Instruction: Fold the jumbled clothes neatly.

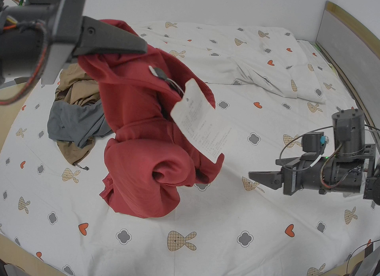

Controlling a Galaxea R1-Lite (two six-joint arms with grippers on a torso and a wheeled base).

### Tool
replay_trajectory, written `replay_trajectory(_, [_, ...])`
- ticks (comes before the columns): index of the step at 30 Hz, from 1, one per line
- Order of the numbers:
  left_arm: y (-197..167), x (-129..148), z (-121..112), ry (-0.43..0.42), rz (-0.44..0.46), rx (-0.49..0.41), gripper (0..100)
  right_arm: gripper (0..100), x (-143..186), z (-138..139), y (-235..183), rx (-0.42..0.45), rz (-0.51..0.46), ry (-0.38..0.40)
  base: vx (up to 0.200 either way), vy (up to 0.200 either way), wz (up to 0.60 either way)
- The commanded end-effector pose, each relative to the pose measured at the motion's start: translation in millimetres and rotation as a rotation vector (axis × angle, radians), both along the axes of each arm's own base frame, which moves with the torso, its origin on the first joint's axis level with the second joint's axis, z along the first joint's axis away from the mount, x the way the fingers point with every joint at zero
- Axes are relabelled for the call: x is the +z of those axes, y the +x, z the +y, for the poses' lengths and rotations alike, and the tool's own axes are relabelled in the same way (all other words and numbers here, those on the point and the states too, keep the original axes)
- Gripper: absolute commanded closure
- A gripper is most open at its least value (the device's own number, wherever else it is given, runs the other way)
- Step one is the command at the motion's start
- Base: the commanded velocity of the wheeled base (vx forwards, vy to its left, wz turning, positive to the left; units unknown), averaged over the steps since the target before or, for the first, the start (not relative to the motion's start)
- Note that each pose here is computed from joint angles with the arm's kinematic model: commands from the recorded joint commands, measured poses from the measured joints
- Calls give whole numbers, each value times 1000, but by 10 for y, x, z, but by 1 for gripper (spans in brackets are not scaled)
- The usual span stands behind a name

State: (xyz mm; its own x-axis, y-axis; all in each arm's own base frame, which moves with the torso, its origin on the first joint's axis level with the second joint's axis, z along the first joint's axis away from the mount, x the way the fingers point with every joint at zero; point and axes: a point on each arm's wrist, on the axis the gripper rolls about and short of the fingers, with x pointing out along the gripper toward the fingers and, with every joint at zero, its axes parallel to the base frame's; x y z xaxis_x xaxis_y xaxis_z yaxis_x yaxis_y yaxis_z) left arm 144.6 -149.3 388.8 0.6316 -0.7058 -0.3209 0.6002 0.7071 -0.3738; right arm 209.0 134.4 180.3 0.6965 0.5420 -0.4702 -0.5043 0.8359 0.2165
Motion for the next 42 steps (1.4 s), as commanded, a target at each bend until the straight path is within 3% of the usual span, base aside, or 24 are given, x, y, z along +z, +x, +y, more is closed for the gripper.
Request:
replay_trajectory(1, [-207,132,183,-31,-28,-11,100,0,-288,353,211,63,52,-34,0,0,0])
replay_trajectory(12, [-283,109,109,-24,-19,-72,100,0,-418,678,627,29,120,32,0,0,0])
replay_trajectory(17, [-348,116,111,-30,-22,-98,100,0,-611,984,844,25,159,42,0,0,0])
replay_trajectory(27, [-381,103,116,-26,-20,-112,100,0,-554,1120,901,41,137,72,0,0,0])
replay_trajectory(28, [-386,94,119,-23,-18,-114,100,100,-517,1132,925,40,125,81,0,0,0])
replay_trajectory(42, [-406,61,127,-17,-11,-121,100,100,-423,1108,982,1,131,143,0,0,0])
